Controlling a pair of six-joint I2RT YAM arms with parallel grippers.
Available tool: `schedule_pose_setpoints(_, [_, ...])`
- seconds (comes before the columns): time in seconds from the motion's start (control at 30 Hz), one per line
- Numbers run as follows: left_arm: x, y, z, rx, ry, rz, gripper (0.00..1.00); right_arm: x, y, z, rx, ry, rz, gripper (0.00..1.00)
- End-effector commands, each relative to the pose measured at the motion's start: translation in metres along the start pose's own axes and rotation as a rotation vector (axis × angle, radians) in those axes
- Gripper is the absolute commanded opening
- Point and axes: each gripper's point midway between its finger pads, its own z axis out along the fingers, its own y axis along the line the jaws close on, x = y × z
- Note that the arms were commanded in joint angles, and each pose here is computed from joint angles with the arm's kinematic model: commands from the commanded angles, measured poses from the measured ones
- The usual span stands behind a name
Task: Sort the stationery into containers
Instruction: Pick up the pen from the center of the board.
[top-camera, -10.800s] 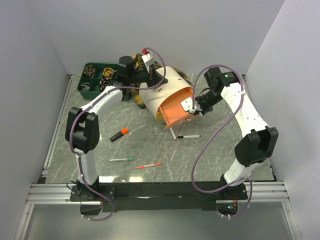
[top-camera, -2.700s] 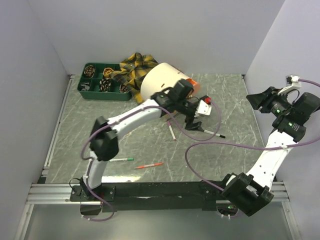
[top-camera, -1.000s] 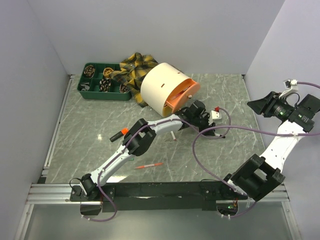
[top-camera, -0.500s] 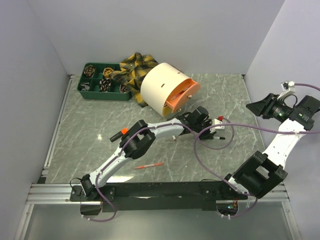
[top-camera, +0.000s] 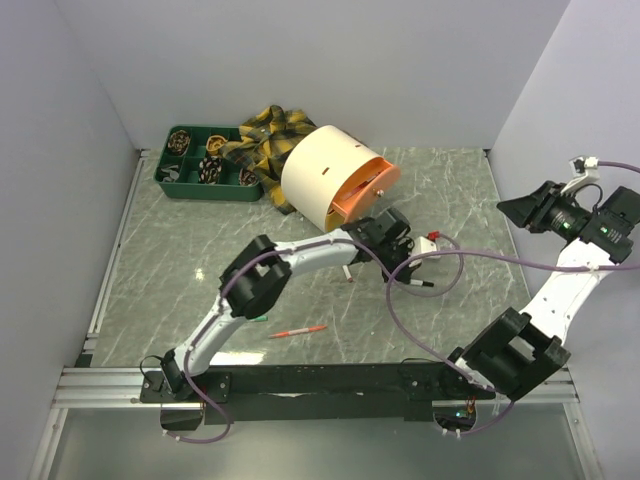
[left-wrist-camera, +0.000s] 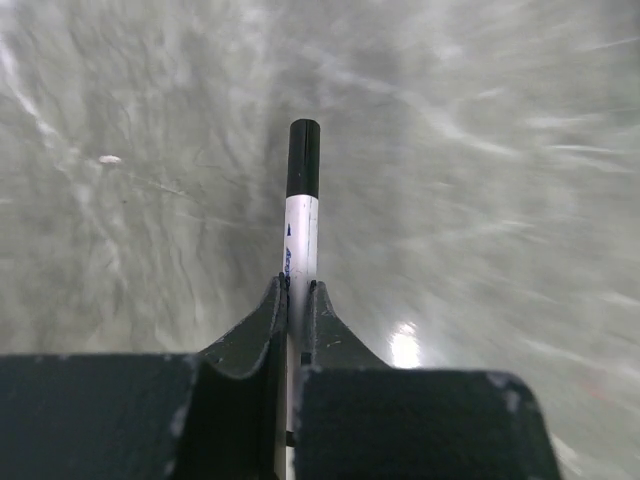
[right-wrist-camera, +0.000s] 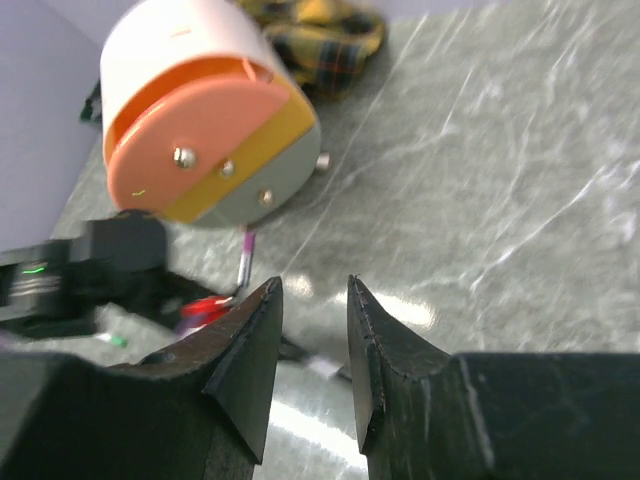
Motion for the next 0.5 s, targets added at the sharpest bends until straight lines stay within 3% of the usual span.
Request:
schedule_pose_setpoints(0.0, [-0.096, -0.031, -0.088, 0.028, -0.133, 0.08, 0.01, -0.033, 0.017, -0.008, 0.0, -0.11, -0.082, 0.39])
schedule_pose_setpoints(0.23, [-0.157, -0.042, -0.171, -0.066, -0.223, 0.072, 0.01, -0.042, 0.018, -0.009, 0.016, -0.158, -0.064, 0.39])
schedule_pose_setpoints(0.47, [-0.184, 0.027, -0.28, -0.45, -0.304, 0.043, 0.01, -0.042, 0.024, -0.009, 0.016, -0.189, -0.061, 0.39])
